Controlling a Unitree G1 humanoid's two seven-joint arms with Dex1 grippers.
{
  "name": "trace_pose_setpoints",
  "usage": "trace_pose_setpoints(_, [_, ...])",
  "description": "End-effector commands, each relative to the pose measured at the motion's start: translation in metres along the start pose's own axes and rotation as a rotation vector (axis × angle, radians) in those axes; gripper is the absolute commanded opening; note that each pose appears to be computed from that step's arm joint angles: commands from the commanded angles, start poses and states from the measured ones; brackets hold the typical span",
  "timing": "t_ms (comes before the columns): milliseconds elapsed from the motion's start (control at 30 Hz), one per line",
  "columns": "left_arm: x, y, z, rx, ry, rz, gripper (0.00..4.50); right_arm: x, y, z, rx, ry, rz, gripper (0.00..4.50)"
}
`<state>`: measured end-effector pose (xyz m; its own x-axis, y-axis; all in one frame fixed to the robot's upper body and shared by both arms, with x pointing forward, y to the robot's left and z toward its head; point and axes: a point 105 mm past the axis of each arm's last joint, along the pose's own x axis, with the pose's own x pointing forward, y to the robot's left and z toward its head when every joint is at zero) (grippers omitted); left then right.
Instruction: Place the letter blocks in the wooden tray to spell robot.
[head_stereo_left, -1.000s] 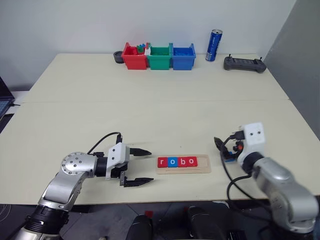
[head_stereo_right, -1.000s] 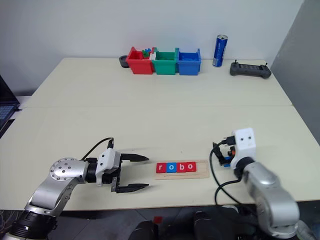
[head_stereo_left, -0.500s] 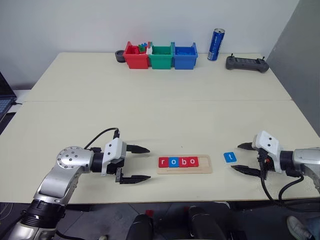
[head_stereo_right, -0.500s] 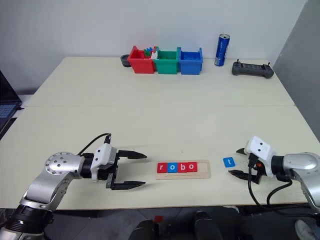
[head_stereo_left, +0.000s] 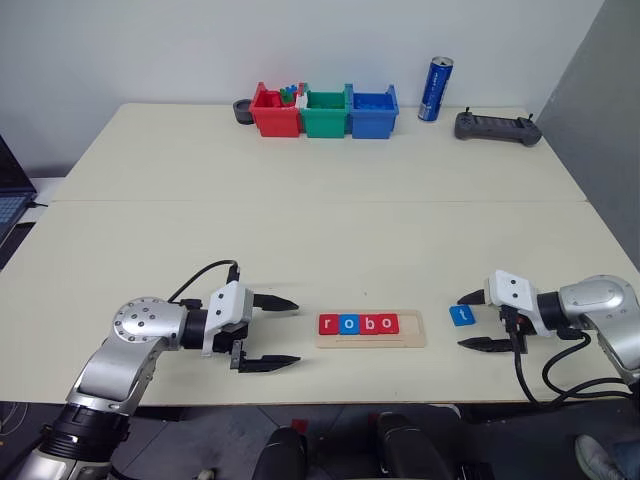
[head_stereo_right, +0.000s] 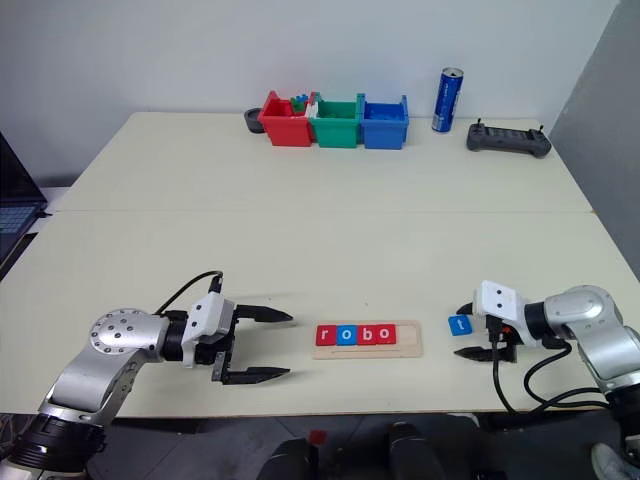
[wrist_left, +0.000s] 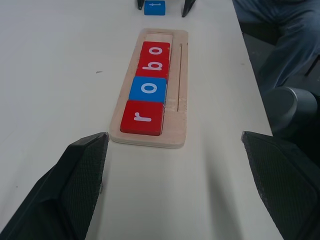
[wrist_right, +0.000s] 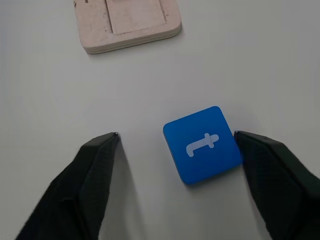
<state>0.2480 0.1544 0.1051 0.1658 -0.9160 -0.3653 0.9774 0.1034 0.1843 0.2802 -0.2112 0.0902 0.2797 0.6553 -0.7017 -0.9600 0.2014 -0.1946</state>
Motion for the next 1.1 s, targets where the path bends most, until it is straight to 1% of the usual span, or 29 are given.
trace_pose_setpoints(33, [-0.005, -0.001, 0.001, 0.036, 0.005, 0.006, 4.5, 0.001, 0.0, 0.002, 0.008, -0.007, 0.007, 2.58])
trace_pose_setpoints(133, [-0.006, -0.002, -0.003, 0.035, 0.008, 0.008, 4.5, 0.0, 0.001, 0.007, 0.012, -0.021, 0.005, 1.55])
trace_pose_setpoints(167, [-0.006, -0.002, -0.004, 0.035, 0.009, 0.009, 4.5, -0.001, 0.001, 0.01, 0.007, -0.024, 0.004, 1.45])
trace_pose_setpoints(233, [-0.006, -0.002, -0.005, 0.036, 0.01, 0.011, 4.5, -0.004, 0.002, 0.019, -0.019, -0.031, 0.004, 1.46])
trace_pose_setpoints(333, [-0.007, -0.001, -0.007, 0.037, 0.011, 0.016, 4.5, -0.003, 0.008, 0.04, -0.054, -0.035, 0.019, 1.46])
trace_pose_setpoints(433, [-0.005, -0.001, -0.008, 0.038, 0.009, 0.016, 4.5, 0.005, 0.013, 0.053, -0.104, 0.001, 0.036, 1.46])
trace_pose_setpoints(567, [-0.003, -0.001, -0.006, 0.043, 0.005, 0.015, 4.5, 0.018, 0.014, 0.063, -0.122, 0.024, 0.041, 1.46])
trace_pose_setpoints(867, [0.001, -0.001, -0.001, 0.049, -0.005, 0.015, 4.5, 0.035, 0.011, 0.072, -0.157, 0.041, 0.074, 1.46])
trace_pose_setpoints(1100, [-0.003, 0.0, -0.006, 0.041, -0.002, 0.026, 4.5, 0.04, 0.013, 0.076, -0.168, 0.035, 0.093, 1.46])
